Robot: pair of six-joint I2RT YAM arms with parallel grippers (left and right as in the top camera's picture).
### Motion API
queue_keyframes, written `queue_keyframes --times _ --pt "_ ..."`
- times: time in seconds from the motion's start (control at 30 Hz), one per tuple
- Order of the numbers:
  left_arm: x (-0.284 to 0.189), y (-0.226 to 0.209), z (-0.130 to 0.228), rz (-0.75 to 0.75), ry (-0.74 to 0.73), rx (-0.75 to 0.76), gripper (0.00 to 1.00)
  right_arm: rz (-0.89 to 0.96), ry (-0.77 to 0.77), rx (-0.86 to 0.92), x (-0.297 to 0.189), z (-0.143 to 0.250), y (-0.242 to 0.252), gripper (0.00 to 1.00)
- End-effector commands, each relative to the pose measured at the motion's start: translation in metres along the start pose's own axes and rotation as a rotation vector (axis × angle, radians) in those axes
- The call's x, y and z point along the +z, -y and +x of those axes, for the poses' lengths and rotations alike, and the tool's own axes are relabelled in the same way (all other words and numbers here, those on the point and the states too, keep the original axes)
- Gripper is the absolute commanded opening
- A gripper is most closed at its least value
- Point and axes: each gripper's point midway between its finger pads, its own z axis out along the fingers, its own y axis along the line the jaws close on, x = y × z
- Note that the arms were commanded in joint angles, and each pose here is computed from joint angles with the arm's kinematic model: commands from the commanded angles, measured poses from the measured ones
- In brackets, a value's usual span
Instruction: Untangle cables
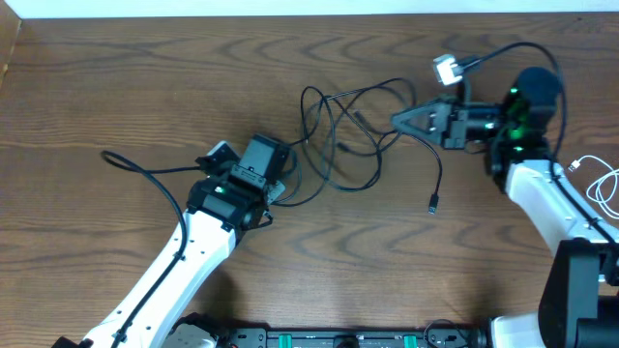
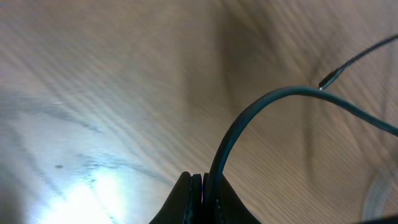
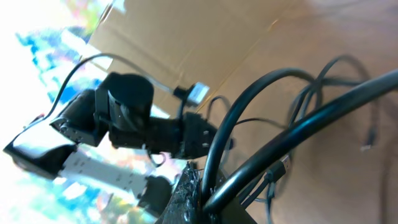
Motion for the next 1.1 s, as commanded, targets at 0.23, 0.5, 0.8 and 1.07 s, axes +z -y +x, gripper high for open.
queue_keyframes --times 0.23,0.5,0.8,1.07 --pt "-0.015 0.041 0.014 0.24 -0.12 0.18 0.07 0.346 0.265 0.037 -0.065 -0.03 0.063 0.01" --pt "-0.036 0.056 0.006 0.349 -0.077 0.173 0.08 0.799 0.264 0.223 -0.096 0.015 0.142 0.04" --pt "-0.039 0.059 0.004 0.367 -0.068 0.17 0.08 0.792 0.24 0.254 -0.089 0.023 0.141 0.39" --pt "-0.039 0.059 0.003 0.367 -0.068 0.166 0.08 0.606 0.16 0.267 -0.054 0.032 0.117 0.59"
